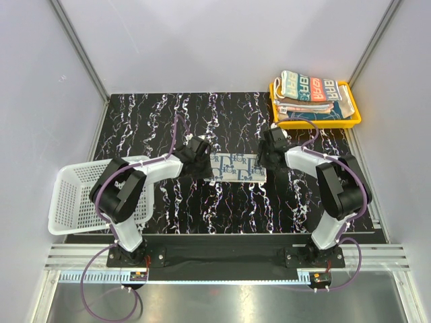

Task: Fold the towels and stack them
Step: Neatly place the folded towel into the bin

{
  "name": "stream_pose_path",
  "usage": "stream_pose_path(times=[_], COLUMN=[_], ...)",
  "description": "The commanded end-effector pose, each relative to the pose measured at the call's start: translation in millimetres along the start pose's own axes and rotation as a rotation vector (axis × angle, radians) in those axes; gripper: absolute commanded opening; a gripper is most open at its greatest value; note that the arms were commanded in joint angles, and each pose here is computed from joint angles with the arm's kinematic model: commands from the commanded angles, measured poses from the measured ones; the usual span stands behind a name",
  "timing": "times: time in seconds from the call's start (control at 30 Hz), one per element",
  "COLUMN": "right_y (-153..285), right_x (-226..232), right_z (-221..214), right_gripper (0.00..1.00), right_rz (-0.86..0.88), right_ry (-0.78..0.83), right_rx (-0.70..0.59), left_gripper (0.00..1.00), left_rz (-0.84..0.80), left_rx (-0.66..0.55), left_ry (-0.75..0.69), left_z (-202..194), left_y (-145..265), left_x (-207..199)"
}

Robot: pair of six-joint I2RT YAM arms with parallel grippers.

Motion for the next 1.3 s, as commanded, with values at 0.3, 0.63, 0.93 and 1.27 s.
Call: stream_pose_path(times=[0.3, 0.63, 0.93, 1.27], right_y=[-10.4, -11.8, 9.5, 6.2], right_x=[17.1, 6.0, 15.2, 1.1], right_z=[-21.0, 6.2, 128.4, 255.0], right_gripper=[0.53, 0.0, 0.0, 0.0], right_rz=[-0.05, -0.212, -0.39, -0.509], right_ry=[0.084, 0.141, 0.407, 0.63], right_rx=[0.044, 0.026, -0.199, -0.29], left_gripper=[0.28, 0.33, 0.51, 0.53], left_rz=[-0.009, -0.037, -0.133, -0.154], left_rx=[-0.03, -0.032, -0.204, -0.283], left_ry=[-0.025, -0.005, 0.026, -0.11], left_z=[7.8, 14.4, 61.8, 72.2], left_y=[7.9, 19.7, 113.1, 196.6], left_x=[-8.3, -20.4, -68.5, -46.3])
Point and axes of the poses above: each gripper's point midway between its finger pads, its own y axis back along the fingers, its own x axis along the line the jaws close on, z = x × y, the point moved 5 cm from there along y, back along the fingers, and after that the axes turned 11 degrees about y, right-handed, at the moved point
